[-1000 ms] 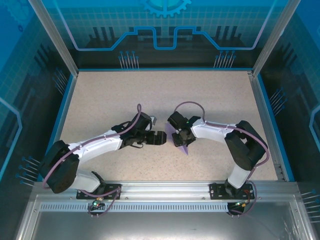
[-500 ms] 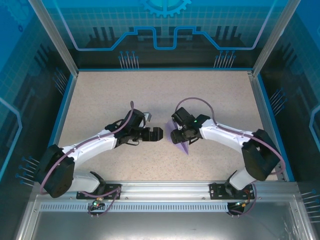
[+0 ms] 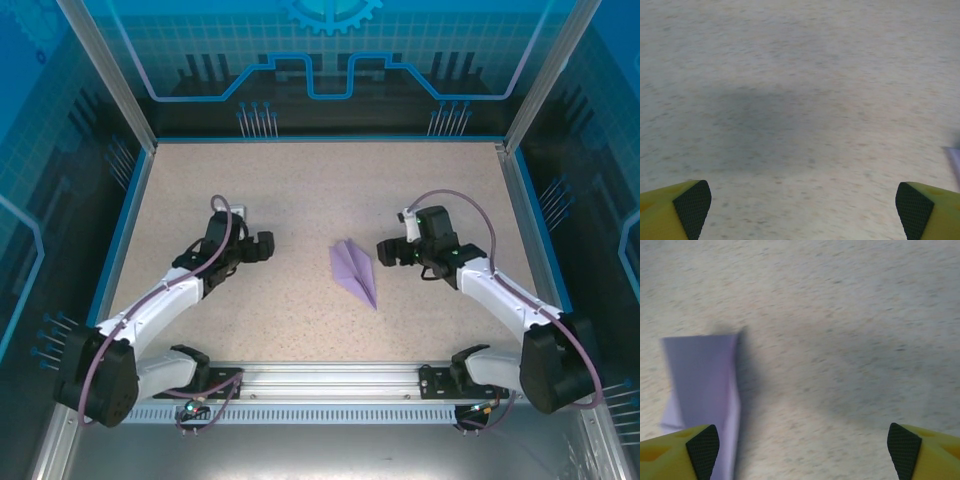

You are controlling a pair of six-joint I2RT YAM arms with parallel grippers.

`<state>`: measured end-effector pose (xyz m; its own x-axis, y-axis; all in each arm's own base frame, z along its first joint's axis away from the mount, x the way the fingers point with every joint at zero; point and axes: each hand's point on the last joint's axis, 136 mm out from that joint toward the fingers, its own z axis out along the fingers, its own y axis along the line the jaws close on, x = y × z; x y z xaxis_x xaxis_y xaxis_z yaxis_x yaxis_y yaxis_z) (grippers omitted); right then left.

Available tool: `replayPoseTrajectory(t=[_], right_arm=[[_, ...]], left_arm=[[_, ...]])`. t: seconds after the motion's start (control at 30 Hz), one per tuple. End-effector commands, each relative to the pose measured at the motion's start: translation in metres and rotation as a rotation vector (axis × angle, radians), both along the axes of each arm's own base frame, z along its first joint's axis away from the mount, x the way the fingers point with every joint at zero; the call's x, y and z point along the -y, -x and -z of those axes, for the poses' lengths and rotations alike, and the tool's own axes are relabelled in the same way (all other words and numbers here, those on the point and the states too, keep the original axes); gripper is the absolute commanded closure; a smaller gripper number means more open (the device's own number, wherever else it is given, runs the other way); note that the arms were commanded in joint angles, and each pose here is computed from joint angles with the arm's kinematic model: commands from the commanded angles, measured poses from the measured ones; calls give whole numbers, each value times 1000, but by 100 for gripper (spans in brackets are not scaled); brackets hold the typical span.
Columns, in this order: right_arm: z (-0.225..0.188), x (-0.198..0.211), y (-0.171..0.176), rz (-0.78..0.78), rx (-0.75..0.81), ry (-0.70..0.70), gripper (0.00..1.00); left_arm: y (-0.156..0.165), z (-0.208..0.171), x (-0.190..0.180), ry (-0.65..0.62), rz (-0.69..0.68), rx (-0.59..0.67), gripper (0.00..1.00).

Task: Fold a paper plane with a square sheet of paper (pick it up from the middle)
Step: Reset both arms

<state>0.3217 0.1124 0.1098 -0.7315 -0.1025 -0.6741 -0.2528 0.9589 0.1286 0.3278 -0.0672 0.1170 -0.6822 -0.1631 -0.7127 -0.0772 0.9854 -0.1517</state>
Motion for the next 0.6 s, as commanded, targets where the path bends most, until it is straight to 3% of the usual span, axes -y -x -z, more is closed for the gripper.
replayPoseTrajectory(t=[0.0,0.13,0.27,0.57], right_arm=[[-21,41,-33,128,181,34,8],[-29,69,-49,189,281,98,3],[-10,89,-58,249,267,135,1],[3,94,-78,232,333,121,1]], left_arm=[[-22,-17,-35,-76,-96,124,1],[-36,-16,-51,-139,-98,160,1],[-49,3,-68,-155,-109,146,1],[-80,26,-68,-156,-58,145,1]])
